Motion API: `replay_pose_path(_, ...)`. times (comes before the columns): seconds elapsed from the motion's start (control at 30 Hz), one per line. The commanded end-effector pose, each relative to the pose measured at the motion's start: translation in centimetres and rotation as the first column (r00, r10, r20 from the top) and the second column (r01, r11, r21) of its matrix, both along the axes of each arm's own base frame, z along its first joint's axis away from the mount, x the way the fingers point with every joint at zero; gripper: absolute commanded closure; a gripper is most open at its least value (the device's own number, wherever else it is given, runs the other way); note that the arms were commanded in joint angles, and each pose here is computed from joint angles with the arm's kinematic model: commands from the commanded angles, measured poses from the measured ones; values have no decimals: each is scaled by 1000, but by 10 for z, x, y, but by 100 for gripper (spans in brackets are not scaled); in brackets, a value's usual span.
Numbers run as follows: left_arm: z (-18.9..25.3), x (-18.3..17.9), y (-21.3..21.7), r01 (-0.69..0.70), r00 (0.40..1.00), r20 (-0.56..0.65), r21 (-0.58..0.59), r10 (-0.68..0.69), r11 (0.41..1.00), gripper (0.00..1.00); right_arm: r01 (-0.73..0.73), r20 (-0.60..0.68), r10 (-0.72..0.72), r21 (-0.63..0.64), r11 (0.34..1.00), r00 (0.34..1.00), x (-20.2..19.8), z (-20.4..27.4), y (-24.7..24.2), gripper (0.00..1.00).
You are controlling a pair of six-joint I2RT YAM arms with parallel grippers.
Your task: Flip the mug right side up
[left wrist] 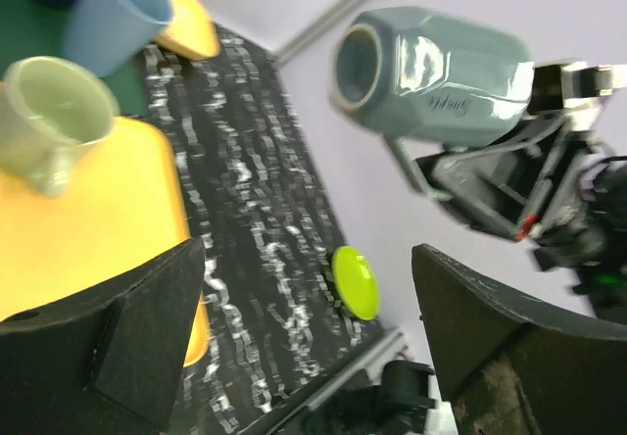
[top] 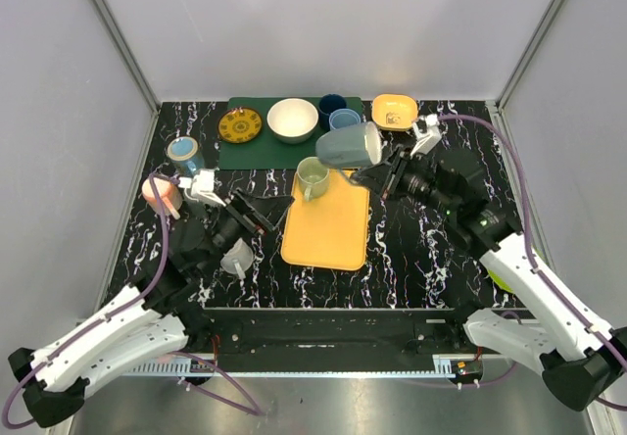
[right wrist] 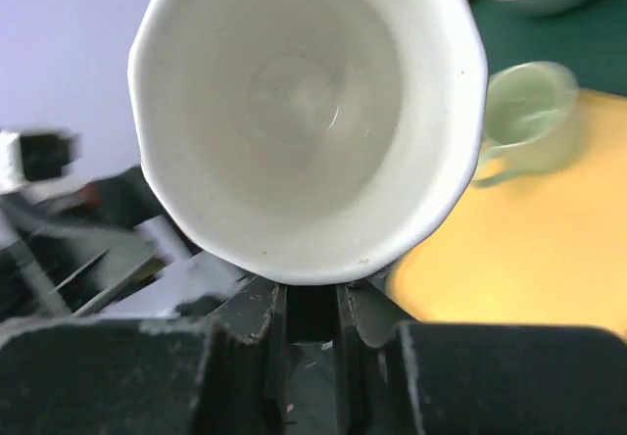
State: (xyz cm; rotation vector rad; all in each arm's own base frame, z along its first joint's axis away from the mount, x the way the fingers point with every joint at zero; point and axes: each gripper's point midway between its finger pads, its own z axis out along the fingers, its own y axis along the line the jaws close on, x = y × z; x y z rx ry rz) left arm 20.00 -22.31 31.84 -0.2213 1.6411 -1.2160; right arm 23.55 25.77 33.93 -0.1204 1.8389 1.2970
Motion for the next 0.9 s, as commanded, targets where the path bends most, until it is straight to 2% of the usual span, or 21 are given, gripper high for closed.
replay_pose_path(0.0, -31, 7, 47, -189, 980, -41, 128, 196, 974, 11, 350, 70, -356, -436, 829, 932, 46, -45, -74, 100)
replay_pose_path(0.07, -37, 4, 59, -223, 973, -39, 124, 229, 967, 11, 382, 97, -399, -554, 740, 912, 61, -61, -88, 100)
replay_pose_path(0.23, -59, 3, 80, -281, 951, -67, 219, 302, 934, 12, 353, 87, -405, -675, 648, 910, 78, -101, -92, 100)
replay_pose_path(0.53, -81, 1, 94, -289, 924, -129, 384, 361, 877, 13, 273, 25, -387, -750, 602, 922, 117, -144, -65, 100)
replay_pose_path(0.87, -84, -5, 108, -307, 916, -116, 414, 384, 857, 14, 215, -5, -370, -806, 552, 929, 153, -180, -39, 100)
